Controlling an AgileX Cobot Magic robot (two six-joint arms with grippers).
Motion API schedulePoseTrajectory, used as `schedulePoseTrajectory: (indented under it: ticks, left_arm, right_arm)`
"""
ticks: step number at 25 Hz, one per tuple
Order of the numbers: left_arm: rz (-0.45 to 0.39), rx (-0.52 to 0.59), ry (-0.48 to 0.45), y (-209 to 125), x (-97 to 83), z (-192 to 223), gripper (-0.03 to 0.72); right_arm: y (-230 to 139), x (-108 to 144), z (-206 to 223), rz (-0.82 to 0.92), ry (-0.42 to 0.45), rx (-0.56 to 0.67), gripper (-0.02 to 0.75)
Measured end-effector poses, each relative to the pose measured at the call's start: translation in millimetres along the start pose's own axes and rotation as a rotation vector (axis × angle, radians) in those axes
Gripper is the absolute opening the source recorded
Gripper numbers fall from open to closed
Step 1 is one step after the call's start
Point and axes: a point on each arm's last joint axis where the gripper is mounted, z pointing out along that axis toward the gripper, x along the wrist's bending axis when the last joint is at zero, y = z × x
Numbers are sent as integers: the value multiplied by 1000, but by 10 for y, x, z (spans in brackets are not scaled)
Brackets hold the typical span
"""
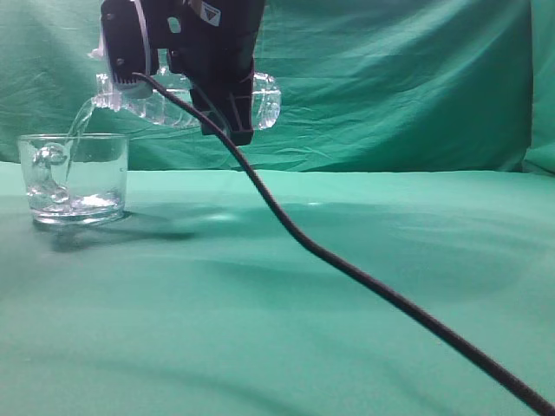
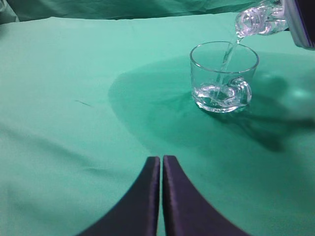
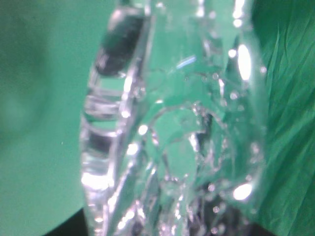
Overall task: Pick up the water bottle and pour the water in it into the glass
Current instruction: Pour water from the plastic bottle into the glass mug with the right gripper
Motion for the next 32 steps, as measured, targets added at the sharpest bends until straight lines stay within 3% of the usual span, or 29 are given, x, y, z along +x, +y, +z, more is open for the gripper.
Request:
schedulePoseTrajectory:
  ticks: [19, 26, 32]
  left_arm:
    - [0, 0, 0, 0, 0, 0, 0]
    - [0, 0, 0, 0, 0, 0, 0]
    - [0, 0, 0, 0, 0, 0, 0]
  right_arm:
    - [-42, -8, -1, -11, -8, 46, 249]
    - [-39, -2, -1, 176, -6, 42, 249]
    - [11, 70, -4, 428, 79, 7, 249]
